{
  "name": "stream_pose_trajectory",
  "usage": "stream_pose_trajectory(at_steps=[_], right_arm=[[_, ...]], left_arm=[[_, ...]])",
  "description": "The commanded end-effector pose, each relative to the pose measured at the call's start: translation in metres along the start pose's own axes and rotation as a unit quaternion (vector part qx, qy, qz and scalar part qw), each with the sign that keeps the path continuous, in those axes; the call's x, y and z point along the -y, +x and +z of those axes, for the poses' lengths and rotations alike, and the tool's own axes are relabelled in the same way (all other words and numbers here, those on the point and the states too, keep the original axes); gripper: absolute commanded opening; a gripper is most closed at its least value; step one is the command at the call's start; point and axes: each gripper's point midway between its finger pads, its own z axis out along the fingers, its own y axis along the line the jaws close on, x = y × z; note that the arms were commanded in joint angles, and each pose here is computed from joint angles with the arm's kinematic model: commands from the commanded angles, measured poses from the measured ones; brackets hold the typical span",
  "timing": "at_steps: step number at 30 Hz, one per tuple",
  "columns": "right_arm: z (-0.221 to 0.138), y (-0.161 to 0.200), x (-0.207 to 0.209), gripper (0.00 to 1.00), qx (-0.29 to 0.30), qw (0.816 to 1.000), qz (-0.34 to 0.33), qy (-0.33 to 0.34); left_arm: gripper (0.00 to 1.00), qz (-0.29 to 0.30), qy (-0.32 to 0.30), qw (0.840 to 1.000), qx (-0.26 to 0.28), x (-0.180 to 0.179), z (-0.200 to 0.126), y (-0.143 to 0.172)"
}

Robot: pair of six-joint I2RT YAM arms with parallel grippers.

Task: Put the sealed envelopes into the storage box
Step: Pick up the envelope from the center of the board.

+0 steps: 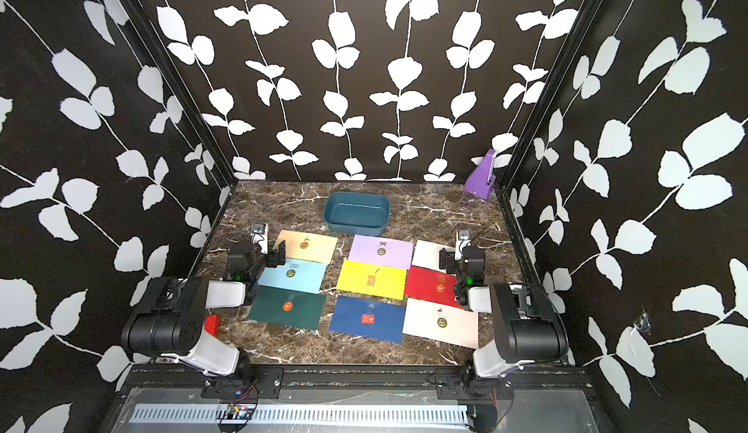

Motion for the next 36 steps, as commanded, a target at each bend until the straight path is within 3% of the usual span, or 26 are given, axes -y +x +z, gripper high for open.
stream_pose_trajectory(at_steps=[1, 30, 32, 36], right_arm=[[0.004, -0.023, 0.004, 0.99, 0.033, 0.999, 0.001, 0.005], [0.005, -0.029, 0.009, 0.99, 0.038, 0.999, 0.011, 0.014], [0.001, -0.037, 0.022, 0.99, -0.012, 0.999, 0.017, 0.045], [-0.02, -0.061, 0.026, 0.99, -0.036, 0.996, 0.017, 0.084]], left_arm=[[0.99, 0.006, -0.003, 1.0, 0.015, -0.001, 0.001, -0.01], [0.99, -0.003, -0.012, 1.0, 0.02, -0.007, 0.001, -0.016], [0.99, -0.006, -0.022, 1.0, -0.017, -0.014, -0.003, -0.026], [0.99, -0.037, -0.054, 0.997, -0.039, -0.023, -0.03, -0.05]])
